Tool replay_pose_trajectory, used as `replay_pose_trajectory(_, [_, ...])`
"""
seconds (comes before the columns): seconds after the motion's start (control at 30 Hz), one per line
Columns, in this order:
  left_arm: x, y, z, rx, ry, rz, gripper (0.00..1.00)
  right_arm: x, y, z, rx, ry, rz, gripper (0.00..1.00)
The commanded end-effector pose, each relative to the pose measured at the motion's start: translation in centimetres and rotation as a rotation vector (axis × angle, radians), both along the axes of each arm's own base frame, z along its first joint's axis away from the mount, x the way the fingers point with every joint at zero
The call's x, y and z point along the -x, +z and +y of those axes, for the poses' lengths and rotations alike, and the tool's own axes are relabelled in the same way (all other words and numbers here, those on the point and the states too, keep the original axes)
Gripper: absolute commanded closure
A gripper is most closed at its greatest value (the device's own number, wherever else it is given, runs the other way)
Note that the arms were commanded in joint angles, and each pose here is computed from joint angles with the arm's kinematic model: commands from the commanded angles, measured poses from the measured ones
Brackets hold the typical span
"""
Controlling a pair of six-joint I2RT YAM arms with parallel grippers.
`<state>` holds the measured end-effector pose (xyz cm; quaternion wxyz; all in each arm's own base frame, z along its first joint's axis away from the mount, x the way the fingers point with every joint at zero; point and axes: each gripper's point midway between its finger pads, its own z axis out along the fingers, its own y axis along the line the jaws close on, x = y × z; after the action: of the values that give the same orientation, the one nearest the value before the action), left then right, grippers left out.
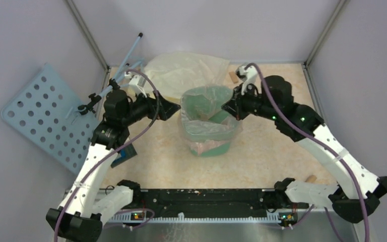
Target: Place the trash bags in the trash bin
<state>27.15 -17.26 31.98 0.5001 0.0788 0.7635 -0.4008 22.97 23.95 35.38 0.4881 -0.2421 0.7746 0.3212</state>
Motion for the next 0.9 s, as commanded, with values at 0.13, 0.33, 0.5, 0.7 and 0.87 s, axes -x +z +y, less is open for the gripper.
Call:
replay_pose_trajectory(0.13, [-0.1,0.9,-3.4,-0.081,-0.053,-0.012,0.01,-0.9,-1.1,4.3,0.272,0.088,-0.096,1.0])
replay_pose_trajectory(0.33, [-0.9,0.2,-3.2,-0.123,-0.034,-0.002,0.1,-0.7,-4.7,6.2,0.417,0.221,-0.071,1.0])
replay_pose_trajectory(0.5, [-1.3,-1.0,-3.1,-0.159,-0.031,0.036,0.18,-1.4,-8.0,6.5,0.537,0.257,-0.017,1.0])
replay_pose_trajectory(0.7, [-1.6,-2.1,-2.9,-0.173,-0.016,0.043,0.21,-1.4,-11.7,7.0,0.631,0.329,0.046,1.0])
replay_pose_trajectory(0.87, [-1.6,-3.3,-3.2,-0.162,-0.023,0.06,0.22,-1.4,-14.4,6.9,0.659,0.348,0.096,1.0])
